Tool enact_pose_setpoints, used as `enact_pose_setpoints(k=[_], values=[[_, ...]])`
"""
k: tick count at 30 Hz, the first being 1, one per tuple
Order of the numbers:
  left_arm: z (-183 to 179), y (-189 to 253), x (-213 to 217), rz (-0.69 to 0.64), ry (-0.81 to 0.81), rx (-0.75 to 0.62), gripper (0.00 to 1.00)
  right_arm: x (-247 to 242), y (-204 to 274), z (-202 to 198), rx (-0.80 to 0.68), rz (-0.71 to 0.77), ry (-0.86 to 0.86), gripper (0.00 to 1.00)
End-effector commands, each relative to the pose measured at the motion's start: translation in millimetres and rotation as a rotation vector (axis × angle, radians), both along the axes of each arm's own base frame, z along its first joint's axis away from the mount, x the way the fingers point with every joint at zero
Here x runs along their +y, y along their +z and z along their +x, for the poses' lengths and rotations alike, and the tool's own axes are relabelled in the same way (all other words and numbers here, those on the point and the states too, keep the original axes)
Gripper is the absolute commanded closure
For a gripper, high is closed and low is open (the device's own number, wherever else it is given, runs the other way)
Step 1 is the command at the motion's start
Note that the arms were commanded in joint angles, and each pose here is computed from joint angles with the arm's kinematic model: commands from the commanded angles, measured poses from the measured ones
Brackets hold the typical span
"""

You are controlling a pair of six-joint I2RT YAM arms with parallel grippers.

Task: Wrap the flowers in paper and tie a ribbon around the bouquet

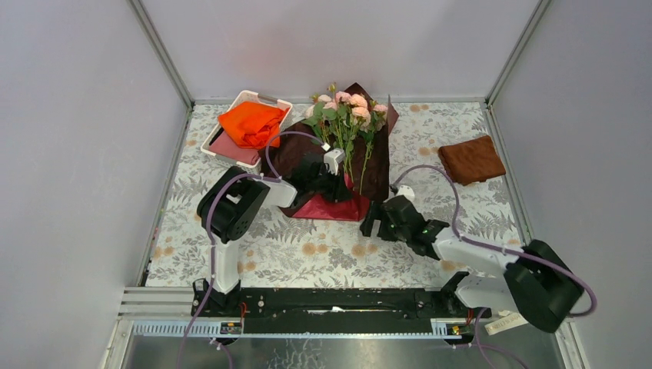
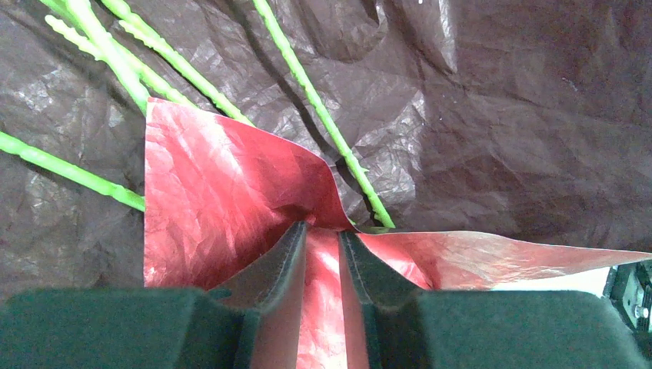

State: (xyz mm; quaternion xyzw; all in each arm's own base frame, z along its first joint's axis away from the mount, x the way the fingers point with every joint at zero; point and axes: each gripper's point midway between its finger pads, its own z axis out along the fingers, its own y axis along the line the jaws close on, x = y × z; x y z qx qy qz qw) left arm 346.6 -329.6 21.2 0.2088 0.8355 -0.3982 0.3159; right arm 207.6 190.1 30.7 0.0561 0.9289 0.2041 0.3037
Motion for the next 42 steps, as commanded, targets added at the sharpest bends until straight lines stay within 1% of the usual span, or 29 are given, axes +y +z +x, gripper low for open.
enact_pose_setpoints(k=[1, 5, 6, 8, 10, 13, 15, 17, 18, 20, 23, 26, 28, 32, 35, 37, 38, 39, 40, 42], values=[[-9, -38, 17, 0.105, 0.037, 0.085, 0.7, 50, 58, 69, -0.289, 0.122, -0.017, 0.0], [-8, -37, 18, 0.11, 0.034, 0.078, 0.7, 40, 35, 88, -0.276, 0.003, -0.098, 0.02], [-9, -37, 18, 0.111, 0.033, 0.075, 0.7, 37, 33, 92, -0.289, -0.012, -0.121, 0.04], [-8, -36, 18, 0.112, 0.03, 0.07, 0.7, 37, 34, 97, -0.313, -0.019, -0.13, 0.12], [-8, -36, 18, 0.112, 0.027, 0.071, 0.7, 34, 33, 103, -0.322, -0.056, -0.139, 0.26], [-8, -35, 17, 0.11, 0.021, 0.072, 0.7, 24, 34, 110, -0.347, -0.143, -0.16, 0.59], [-7, -33, 16, 0.107, 0.014, 0.066, 0.7, 20, 36, 112, -0.38, -0.235, -0.131, 0.76], [-6, -29, 15, 0.109, 0.003, 0.054, 0.69, 23, 40, 114, -0.418, -0.344, -0.067, 0.97], [-5, -26, 14, 0.109, -0.005, 0.046, 0.68, 27, 41, 114, -0.432, -0.398, -0.02, 1.0], [-2, -17, 12, 0.104, -0.03, 0.026, 0.63, 37, 42, 113, -0.451, -0.509, 0.087, 1.0], [3, 7, 10, 0.077, -0.074, -0.011, 0.53, 43, 36, 109, -0.435, -0.698, 0.226, 1.0], [13, 34, 19, 0.044, -0.093, -0.058, 0.44, 46, 29, 105, -0.411, -0.834, 0.345, 1.0], [17, 52, 27, 0.028, -0.111, -0.086, 0.37, 46, 22, 101, -0.386, -0.943, 0.457, 1.0], [38, 90, 48, 0.027, -0.113, -0.169, 0.26, 52, 17, 100, -0.374, -1.121, 0.586, 1.0], [61, 122, 67, 0.016, -0.07, -0.208, 0.2, 59, 14, 98, -0.376, -1.197, 0.65, 1.0], [67, 138, 73, 0.013, -0.073, -0.214, 0.15, 63, 11, 95, -0.378, -1.233, 0.693, 1.0], [66, 144, 72, 0.019, -0.087, -0.22, 0.12, 65, 9, 94, -0.375, -1.244, 0.716, 1.0], [64, 152, 68, 0.031, -0.119, -0.248, 0.03, 67, 7, 92, -0.373, -1.258, 0.738, 1.0], [62, 160, 63, 0.046, -0.149, -0.273, 0.02, 68, 5, 91, -0.367, -1.272, 0.756, 1.0], [55, 171, 49, 0.082, -0.219, -0.321, 0.01, 69, 4, 90, -0.362, -1.296, 0.777, 1.0]])
